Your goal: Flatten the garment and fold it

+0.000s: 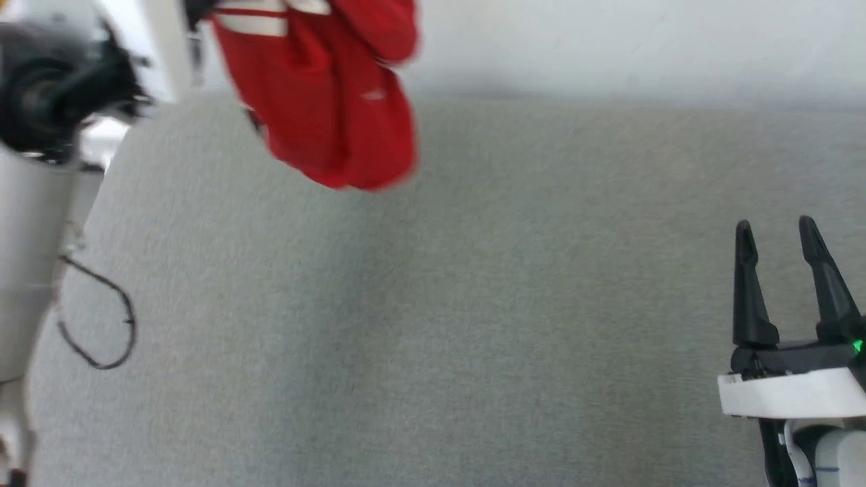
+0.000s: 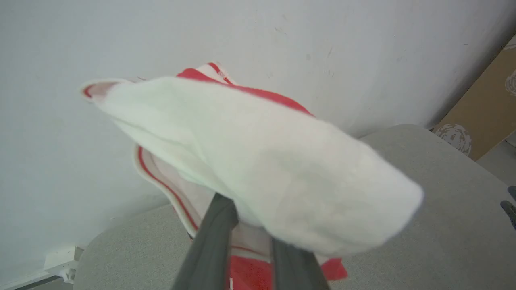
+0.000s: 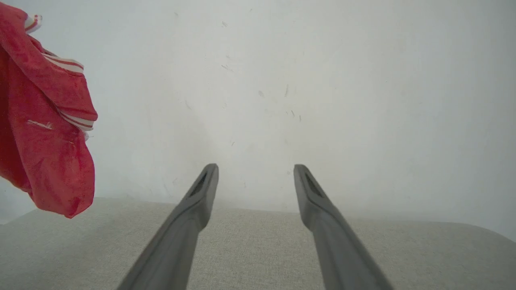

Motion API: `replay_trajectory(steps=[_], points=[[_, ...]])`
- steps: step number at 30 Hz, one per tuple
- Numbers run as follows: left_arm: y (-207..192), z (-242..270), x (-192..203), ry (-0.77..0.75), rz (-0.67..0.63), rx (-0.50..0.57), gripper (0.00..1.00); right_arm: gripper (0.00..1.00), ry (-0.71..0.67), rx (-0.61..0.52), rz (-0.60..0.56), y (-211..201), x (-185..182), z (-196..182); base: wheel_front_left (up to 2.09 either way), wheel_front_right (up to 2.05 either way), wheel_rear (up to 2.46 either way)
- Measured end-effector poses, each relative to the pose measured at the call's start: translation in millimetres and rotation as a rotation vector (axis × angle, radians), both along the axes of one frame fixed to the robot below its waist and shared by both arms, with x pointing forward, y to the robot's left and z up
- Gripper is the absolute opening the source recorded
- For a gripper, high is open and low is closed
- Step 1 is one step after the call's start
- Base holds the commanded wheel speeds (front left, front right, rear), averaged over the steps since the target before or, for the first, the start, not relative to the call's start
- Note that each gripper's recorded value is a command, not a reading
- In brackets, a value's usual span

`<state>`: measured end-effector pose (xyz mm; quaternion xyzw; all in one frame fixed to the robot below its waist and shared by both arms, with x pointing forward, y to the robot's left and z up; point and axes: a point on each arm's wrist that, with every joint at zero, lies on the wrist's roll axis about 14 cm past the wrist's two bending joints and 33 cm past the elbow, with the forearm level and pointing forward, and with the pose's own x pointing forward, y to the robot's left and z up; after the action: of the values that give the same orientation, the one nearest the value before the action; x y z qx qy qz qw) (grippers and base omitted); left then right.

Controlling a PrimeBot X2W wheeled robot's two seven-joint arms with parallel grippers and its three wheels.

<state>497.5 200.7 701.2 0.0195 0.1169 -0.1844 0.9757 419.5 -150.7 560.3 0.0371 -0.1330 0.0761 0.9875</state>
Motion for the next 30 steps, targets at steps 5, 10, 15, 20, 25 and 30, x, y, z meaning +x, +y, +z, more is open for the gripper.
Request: replay_trajectory(steps=[5,10,15,20,25,30], points=[[-59.8,17.9,-12.7,-0.042,-0.141,-0.022,0.00,1.00,-0.036,-0.008,-0.053,-19.0,-18.6,14.8,0.00,0.00,0.00],[-124.6,21.8,-27.3,-0.036,-0.306,-0.030,0.00,1.00,-0.059,-0.016,-0.118,-41.3,-35.5,24.0,0.00,0.00,0.00],[-182.8,6.6,-45.0,-0.005,-0.459,-0.028,0.00,1.00,-0.064,-0.023,-0.187,-63.9,-51.3,26.8,0.00,0.00,0.00],[-225.7,-20.4,-57.1,0.055,-0.568,-0.016,0.00,1.00,-0.062,-0.025,-0.248,-83.6,-63.3,27.0,0.00,0.00,0.00],[-246.4,-68.6,-50.5,0.097,-0.576,-0.015,0.00,1.00,-0.036,-0.019,-0.276,-92.9,-63.9,18.8,0.00,0.00,0.00],[-255.9,-149.6,-44.3,0.224,-0.517,-0.047,0.00,1.00,-0.015,-0.015,-0.287,-96.9,-55.5,11.8,0.00,0.00,0.00]])
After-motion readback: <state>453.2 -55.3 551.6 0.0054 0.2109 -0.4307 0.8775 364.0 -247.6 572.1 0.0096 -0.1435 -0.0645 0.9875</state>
